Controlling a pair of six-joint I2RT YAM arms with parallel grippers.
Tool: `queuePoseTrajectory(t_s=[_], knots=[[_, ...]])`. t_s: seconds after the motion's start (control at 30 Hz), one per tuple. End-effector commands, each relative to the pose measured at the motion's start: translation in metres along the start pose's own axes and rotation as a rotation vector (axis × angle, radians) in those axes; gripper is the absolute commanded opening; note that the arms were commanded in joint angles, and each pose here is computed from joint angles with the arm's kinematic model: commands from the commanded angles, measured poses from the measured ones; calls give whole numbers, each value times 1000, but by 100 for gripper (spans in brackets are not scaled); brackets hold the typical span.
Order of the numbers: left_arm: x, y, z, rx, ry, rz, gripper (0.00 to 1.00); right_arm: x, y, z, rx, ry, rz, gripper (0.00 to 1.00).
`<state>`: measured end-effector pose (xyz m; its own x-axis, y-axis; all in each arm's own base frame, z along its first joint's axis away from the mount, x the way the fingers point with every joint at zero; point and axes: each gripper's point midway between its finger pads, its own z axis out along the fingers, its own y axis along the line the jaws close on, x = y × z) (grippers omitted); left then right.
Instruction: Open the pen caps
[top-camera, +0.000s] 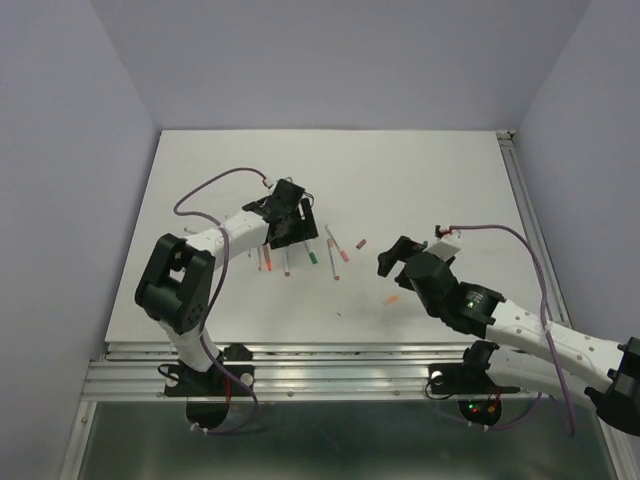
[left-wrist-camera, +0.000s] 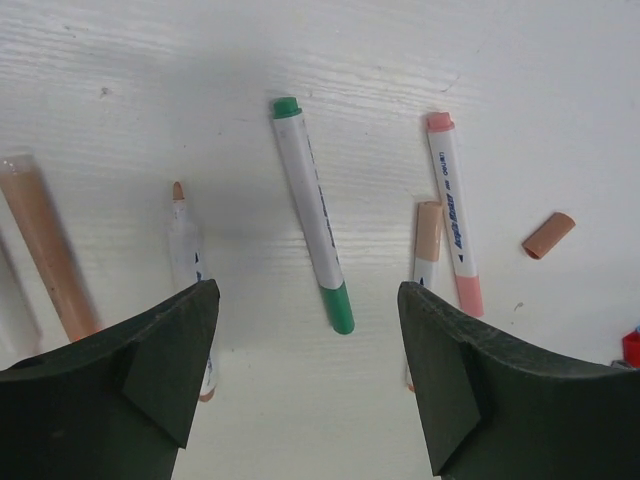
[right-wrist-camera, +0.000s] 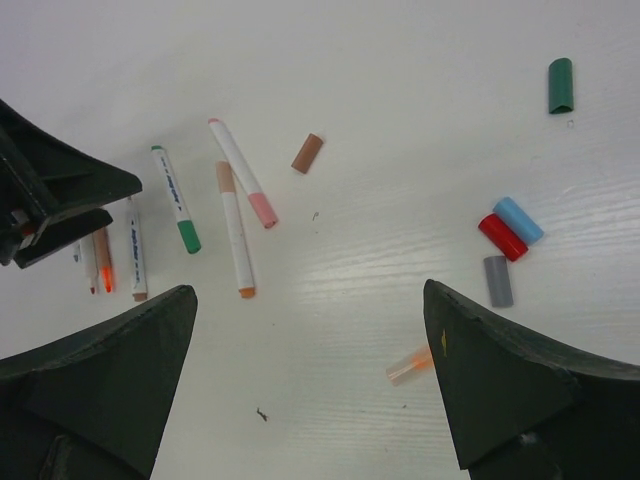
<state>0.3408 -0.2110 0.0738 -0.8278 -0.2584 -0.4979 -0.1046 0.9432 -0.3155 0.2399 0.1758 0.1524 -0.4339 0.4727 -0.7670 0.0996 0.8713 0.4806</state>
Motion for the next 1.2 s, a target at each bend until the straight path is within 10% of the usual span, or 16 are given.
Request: queuePoseTrajectory(t_s=[0.0,0.43,0.77,0.9,1.17], knots=[[-3,-10,10,-20,11,26,83,-14,-10,-1,38,-66,1,100],[6,23,39,-385,25,59,67,-9,-14,3,59,-62,-28,100],[25,12,59,-324,79,80,37,-11,-16,0,57,-67,-19,100],[29,5,61,-278,89,76,2,-11,-16,-4,48,-55,-21,100],[-2,-28,19,-96,-33,-7,0,9,52,-30,-360,107,-106,100]])
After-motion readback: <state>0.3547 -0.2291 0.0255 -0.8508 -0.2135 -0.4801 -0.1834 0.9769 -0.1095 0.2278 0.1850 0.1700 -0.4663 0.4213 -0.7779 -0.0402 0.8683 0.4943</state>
